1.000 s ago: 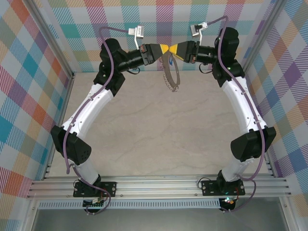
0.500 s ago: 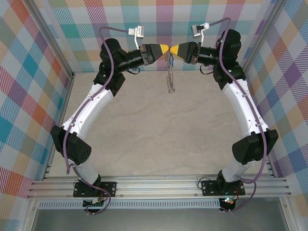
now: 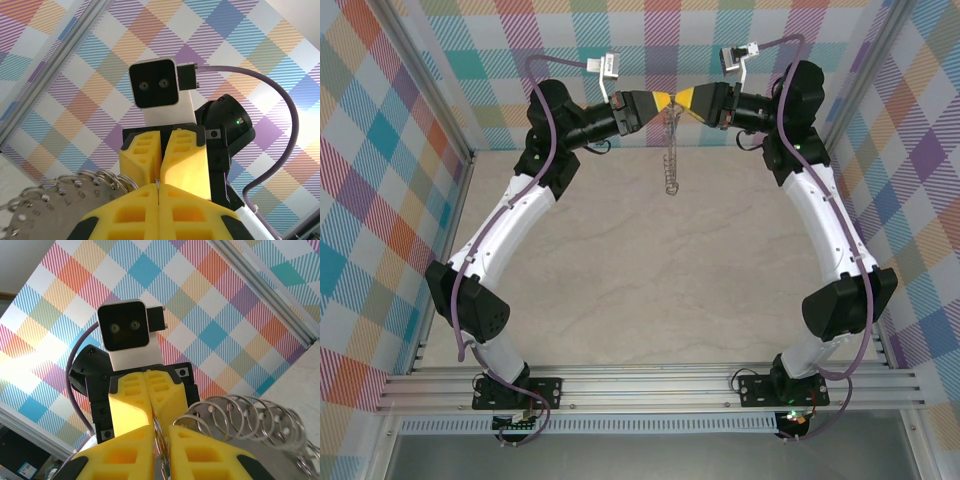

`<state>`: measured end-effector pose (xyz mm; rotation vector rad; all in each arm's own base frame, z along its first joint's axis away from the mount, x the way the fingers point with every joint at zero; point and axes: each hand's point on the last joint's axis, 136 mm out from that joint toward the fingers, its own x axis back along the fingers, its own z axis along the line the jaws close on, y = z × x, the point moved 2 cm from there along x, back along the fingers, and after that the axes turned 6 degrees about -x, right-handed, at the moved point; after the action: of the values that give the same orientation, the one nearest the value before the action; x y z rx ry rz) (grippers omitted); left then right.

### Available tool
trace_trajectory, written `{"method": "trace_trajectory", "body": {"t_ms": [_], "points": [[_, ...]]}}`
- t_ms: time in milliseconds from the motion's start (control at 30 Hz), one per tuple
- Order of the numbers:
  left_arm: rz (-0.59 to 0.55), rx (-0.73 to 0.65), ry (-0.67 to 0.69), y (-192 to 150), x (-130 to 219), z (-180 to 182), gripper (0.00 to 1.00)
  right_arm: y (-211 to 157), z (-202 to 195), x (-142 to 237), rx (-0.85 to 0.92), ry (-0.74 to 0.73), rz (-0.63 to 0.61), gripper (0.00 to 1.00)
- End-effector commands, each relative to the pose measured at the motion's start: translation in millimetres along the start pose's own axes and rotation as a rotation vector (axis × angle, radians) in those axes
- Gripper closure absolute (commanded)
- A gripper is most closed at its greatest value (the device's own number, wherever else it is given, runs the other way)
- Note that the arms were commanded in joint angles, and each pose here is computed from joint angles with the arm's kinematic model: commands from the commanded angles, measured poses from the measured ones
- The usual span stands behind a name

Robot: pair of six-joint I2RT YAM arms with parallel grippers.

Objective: Put the keys on the keyring

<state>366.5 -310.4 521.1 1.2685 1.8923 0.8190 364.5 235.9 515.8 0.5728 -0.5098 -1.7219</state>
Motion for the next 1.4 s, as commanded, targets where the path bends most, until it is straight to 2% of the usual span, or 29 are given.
{"method": "trace_trajectory", "body": {"t_ms": [0,300,400,500,567,733,900,933,1033,1133,1367], "points": [[-0.034,-0.066,-0.053,13.4,0.9,-23.6,1.0,2.3,6.2,-1.6,0.031,0.034,-0.004,0.85],[-0.035,-0.064,-0.051,13.3,0.2,-23.0,1.0,-0.6,5.3,-2.8,0.024,0.039,0.011,0.93],[-0.036,-0.064,-0.051,13.2,0.1,-22.9,1.0,-2.7,4.6,-3.9,0.019,0.043,0.022,0.85],[-0.038,-0.064,-0.048,13.6,0.3,-22.1,1.0,-4.2,2.3,-4.4,0.012,0.04,0.023,0.84],[-0.039,-0.062,-0.048,13.3,-0.4,-22.3,1.0,-5.1,1.0,-4.5,0.007,0.039,0.023,0.86],[-0.042,-0.062,-0.046,13.6,-0.6,-21.6,1.0,-6.8,-0.8,-4.6,0.007,0.036,0.027,1.0],[-0.022,-0.067,-0.029,11.8,-0.3,-20.5,1.0,-9.1,-4.4,-3.5,0.016,0.01,0.036,1.0],[-0.009,-0.068,-0.014,10.0,0.0,-18.9,0.97,-11.0,-5.5,-3.0,0.02,-0.002,0.042,1.0],[0.022,-0.085,0.024,7.4,4.0,-17.1,0.75,-16.2,-8.9,1.0,0.036,-0.034,0.077,1.0],[0.056,-0.106,0.06,3.7,9.6,-15.0,0.59,-21.7,-15.4,6.9,0.041,-0.062,0.127,1.0],[0.188,-0.135,0.128,-17.1,21.7,-1.6,0.4,-29.3,-25.6,18.9,0.036,-0.044,0.22,1.0]]}}
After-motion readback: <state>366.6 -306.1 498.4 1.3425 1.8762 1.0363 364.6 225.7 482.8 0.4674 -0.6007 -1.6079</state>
